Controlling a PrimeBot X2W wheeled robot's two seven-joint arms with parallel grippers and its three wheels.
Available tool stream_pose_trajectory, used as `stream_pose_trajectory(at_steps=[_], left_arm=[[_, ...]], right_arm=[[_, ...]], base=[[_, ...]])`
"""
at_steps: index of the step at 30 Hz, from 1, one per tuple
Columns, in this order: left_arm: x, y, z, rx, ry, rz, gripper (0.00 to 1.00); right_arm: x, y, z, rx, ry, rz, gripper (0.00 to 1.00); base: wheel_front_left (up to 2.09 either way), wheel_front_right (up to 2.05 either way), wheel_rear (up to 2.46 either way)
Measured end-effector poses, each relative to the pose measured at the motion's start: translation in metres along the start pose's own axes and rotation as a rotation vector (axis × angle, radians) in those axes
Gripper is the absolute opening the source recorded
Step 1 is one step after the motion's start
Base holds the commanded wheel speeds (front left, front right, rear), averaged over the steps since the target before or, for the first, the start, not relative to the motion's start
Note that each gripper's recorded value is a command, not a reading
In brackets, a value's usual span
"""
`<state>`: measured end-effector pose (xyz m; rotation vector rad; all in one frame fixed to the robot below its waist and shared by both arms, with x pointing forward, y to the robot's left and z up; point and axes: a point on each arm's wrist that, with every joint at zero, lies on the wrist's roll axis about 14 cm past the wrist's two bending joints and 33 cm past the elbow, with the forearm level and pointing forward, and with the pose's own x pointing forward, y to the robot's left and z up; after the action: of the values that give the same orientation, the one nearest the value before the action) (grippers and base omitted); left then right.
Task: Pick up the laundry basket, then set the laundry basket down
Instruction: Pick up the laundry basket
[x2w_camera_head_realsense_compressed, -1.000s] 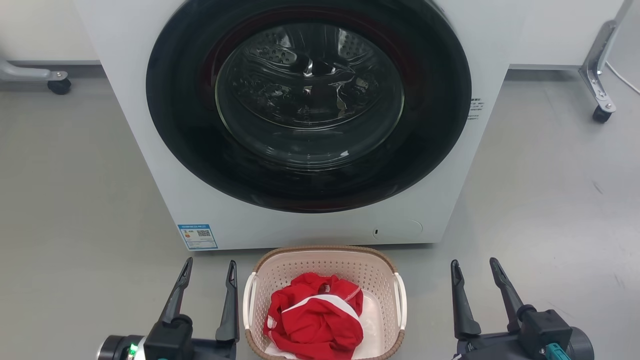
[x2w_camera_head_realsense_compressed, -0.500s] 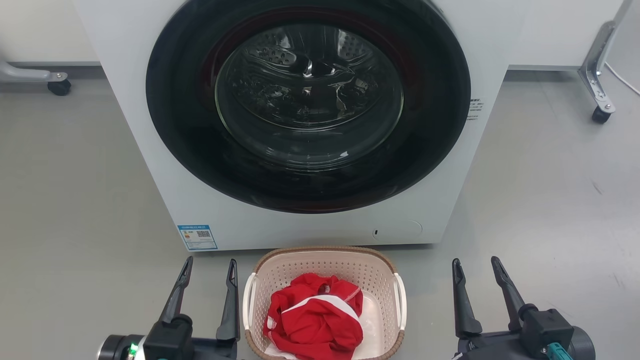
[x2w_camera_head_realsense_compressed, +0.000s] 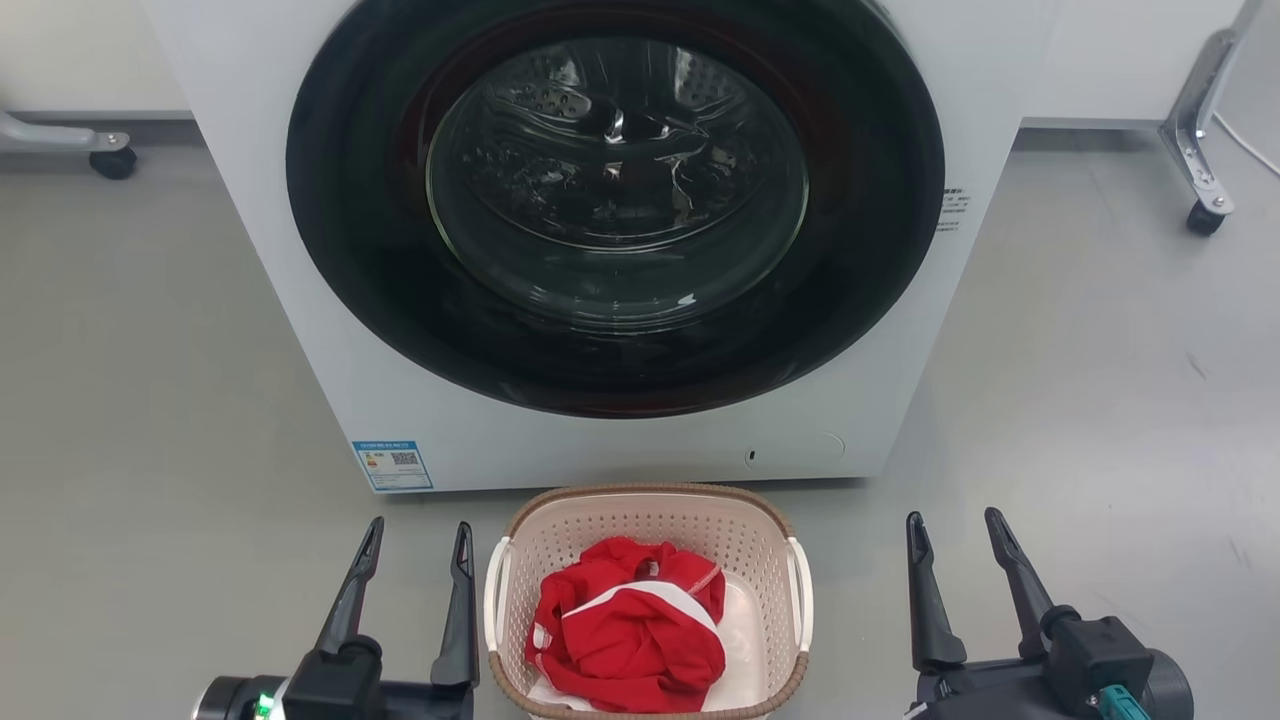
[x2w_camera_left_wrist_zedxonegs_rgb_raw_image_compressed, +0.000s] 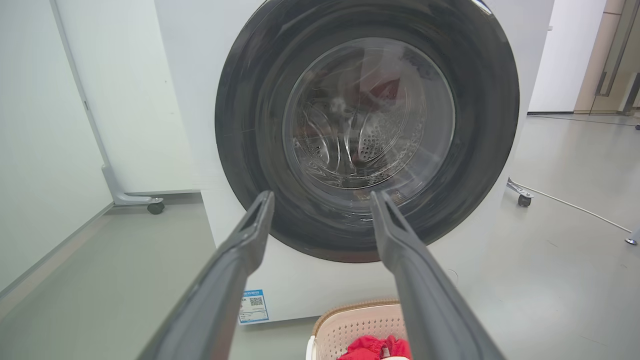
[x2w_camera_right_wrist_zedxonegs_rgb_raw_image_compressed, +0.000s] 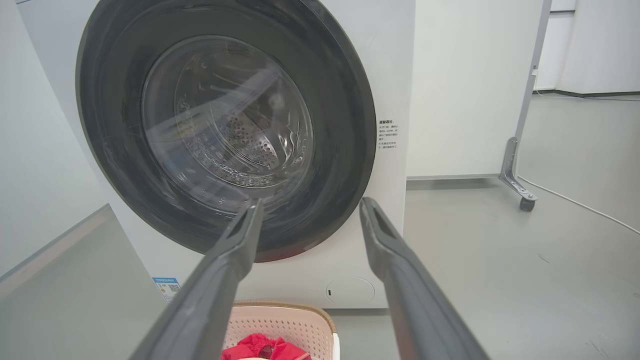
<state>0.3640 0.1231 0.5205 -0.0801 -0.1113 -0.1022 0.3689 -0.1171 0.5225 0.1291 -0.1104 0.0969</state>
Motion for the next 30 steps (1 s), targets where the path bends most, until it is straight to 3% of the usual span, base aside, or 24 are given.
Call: stream_pose_trajectory(at_steps=[11, 30], left_arm=[[0.009, 0.004, -0.014, -0.008, 0.036, 0.012, 1.00], [0.076, 0.009, -0.070, -0.017, 0.140, -0.003, 1.00]], right_arm=[[0.009, -0.002, -0.015, 0.009, 0.041, 0.000, 1.00], [0.076, -0.018, -0.064, 0.002, 0.125, -0.002, 1.00]], base=[[0.00, 0.00, 0.00], [0.00, 0.00, 0.00]])
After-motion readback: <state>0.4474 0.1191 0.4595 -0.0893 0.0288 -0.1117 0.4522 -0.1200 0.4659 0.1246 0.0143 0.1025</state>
